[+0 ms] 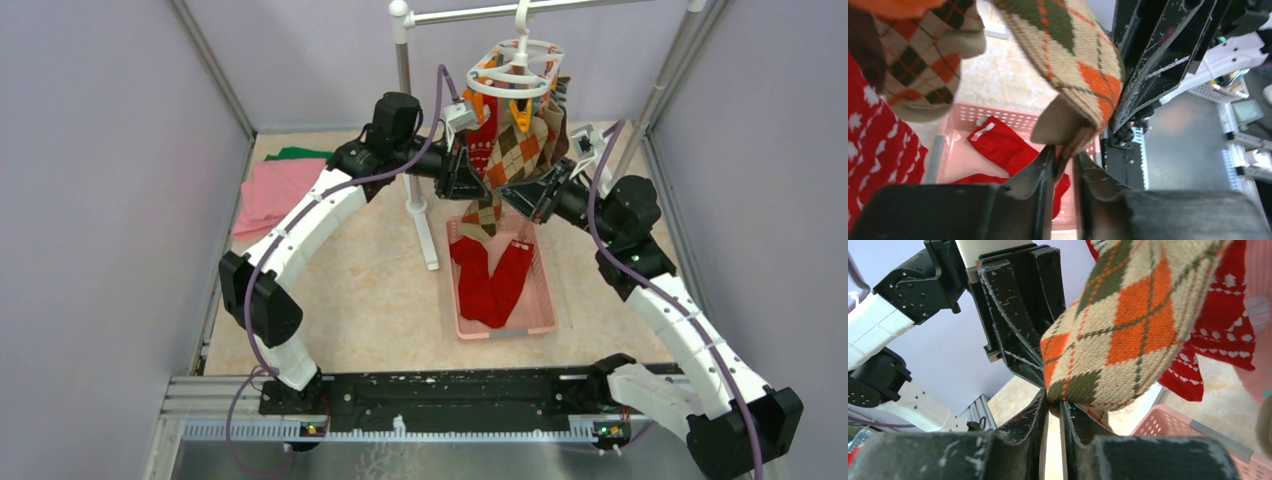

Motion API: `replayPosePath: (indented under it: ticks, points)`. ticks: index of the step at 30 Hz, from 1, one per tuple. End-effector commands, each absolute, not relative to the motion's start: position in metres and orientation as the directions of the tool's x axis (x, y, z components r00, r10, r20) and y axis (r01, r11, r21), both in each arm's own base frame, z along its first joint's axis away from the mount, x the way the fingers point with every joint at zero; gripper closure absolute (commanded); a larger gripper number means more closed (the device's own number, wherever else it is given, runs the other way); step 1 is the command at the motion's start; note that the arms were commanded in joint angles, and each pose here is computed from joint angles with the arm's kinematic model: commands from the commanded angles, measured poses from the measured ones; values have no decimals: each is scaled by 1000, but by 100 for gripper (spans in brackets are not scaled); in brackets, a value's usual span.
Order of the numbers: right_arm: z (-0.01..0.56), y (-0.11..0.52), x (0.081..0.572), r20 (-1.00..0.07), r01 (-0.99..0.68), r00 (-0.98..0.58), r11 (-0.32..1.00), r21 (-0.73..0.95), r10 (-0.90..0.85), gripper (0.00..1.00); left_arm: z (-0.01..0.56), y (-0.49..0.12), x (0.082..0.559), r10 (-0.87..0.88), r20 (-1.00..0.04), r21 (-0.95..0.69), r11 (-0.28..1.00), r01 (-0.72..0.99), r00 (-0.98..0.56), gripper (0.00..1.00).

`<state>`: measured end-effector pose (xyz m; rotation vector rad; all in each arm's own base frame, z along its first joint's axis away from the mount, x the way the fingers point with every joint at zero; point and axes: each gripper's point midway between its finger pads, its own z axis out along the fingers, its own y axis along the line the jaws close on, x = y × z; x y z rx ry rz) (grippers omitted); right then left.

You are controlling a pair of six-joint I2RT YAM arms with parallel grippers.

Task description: Remove the socks clipped to the hanger

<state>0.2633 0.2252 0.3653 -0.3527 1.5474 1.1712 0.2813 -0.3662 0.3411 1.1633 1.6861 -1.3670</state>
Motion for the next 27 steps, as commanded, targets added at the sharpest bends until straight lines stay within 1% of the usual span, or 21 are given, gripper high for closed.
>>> replayPosePath:
  ticks: [1, 2, 3, 5, 7, 10, 14, 19, 21, 22, 24, 27]
  points:
    - [403, 227, 259, -876, -781, -277, 438, 445, 395, 73, 364, -369, 277, 178, -928, -330, 15, 944, -327, 87]
    - [403, 223, 263, -879, -764, -268, 470, 443, 393, 63, 364, -367, 276, 178, -927, -332, 20, 943, -330, 94]
    - [410, 219, 268, -885, -750, -244, 501, 432, 398, 58, 365, -366, 275, 179, -924, -339, 23, 941, -337, 98]
    - [418, 211, 278, -899, -720, -202, 563, 406, 390, 51, 365, -364, 270, 180, -919, -353, 23, 935, -351, 100]
    - [431, 206, 286, -907, -719, -168, 581, 380, 386, 48, 367, -362, 264, 182, -915, -364, 11, 931, -360, 100]
    - [450, 202, 295, -914, -730, -140, 585, 354, 380, 48, 369, -358, 257, 185, -912, -372, -1, 928, -365, 100]
    - [461, 190, 306, -923, -729, -129, 596, 337, 363, 49, 375, -352, 247, 188, -914, -368, -17, 930, -359, 100]
    - [485, 184, 303, -929, -756, -45, 595, 272, 367, 53, 374, -347, 236, 206, -913, -369, -44, 929, -353, 100]
    - [492, 186, 304, -931, -771, -34, 584, 256, 363, 56, 374, -346, 234, 211, -912, -369, -50, 928, -351, 100]
    - [498, 183, 305, -932, -770, -24, 588, 247, 361, 60, 375, -345, 232, 213, -911, -371, -53, 927, -352, 100]
    - [502, 178, 306, -933, -762, -9, 602, 239, 359, 64, 377, -342, 227, 214, -913, -366, -62, 929, -346, 100]
    - [504, 176, 309, -933, -756, 2, 612, 234, 359, 65, 378, -339, 222, 218, -912, -369, -73, 926, -346, 100]
